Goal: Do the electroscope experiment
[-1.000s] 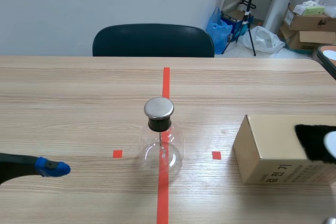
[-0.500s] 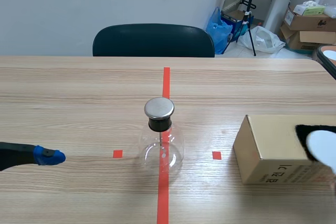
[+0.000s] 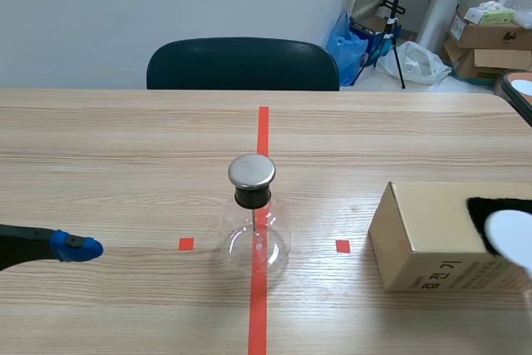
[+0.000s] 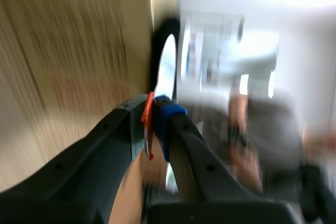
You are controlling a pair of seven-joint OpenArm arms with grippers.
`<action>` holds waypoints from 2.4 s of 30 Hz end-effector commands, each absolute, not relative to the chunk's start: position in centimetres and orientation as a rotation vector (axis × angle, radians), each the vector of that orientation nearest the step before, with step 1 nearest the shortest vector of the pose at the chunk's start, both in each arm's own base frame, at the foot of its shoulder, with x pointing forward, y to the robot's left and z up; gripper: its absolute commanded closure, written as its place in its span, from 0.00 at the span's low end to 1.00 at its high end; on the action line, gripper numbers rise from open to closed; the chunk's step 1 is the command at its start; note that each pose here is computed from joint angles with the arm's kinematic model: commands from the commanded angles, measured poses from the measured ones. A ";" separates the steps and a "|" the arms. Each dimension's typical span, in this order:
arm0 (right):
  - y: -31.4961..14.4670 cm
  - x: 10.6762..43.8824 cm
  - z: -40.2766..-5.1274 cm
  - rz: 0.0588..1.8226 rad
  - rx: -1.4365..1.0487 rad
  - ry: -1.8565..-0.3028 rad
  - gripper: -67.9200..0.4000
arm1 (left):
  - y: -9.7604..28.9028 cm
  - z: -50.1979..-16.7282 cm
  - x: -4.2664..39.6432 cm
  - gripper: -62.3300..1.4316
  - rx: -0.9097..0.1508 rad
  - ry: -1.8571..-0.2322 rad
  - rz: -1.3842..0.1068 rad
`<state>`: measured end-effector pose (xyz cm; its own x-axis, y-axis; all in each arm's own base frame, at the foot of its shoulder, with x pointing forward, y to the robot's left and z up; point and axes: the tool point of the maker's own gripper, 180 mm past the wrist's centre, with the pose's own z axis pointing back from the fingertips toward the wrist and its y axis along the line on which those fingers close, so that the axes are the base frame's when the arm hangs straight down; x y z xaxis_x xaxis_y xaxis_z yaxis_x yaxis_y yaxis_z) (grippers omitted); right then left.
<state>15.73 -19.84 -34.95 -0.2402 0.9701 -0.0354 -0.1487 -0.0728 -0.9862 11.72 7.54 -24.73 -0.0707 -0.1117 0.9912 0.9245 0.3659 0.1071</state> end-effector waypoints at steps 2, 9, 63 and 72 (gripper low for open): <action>-22.8 16.2 -33.9 1.354 -1.160 -1.140 0.98 | 7.5 -23.8 11.9 0.00 -0.830 -1.393 -1.009; -21.1 16.4 -34.0 1.458 -1.112 -1.207 0.98 | 7.6 -23.7 11.9 0.00 -0.828 -1.393 -1.012; -20.8 15.6 -34.8 1.429 -1.078 -1.199 0.98 | 7.7 -23.9 11.9 0.00 -0.826 -1.380 -1.023; -20.6 15.9 -34.8 1.442 -1.077 -1.206 0.98 | 7.7 -23.9 11.9 0.00 -0.824 -1.377 -1.025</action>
<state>15.39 -20.49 -35.66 -0.2038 0.9784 -0.0354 -0.1703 -0.0711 -0.9828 11.88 7.82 -24.65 -0.0677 -0.1173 0.9908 0.9262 0.3619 0.1061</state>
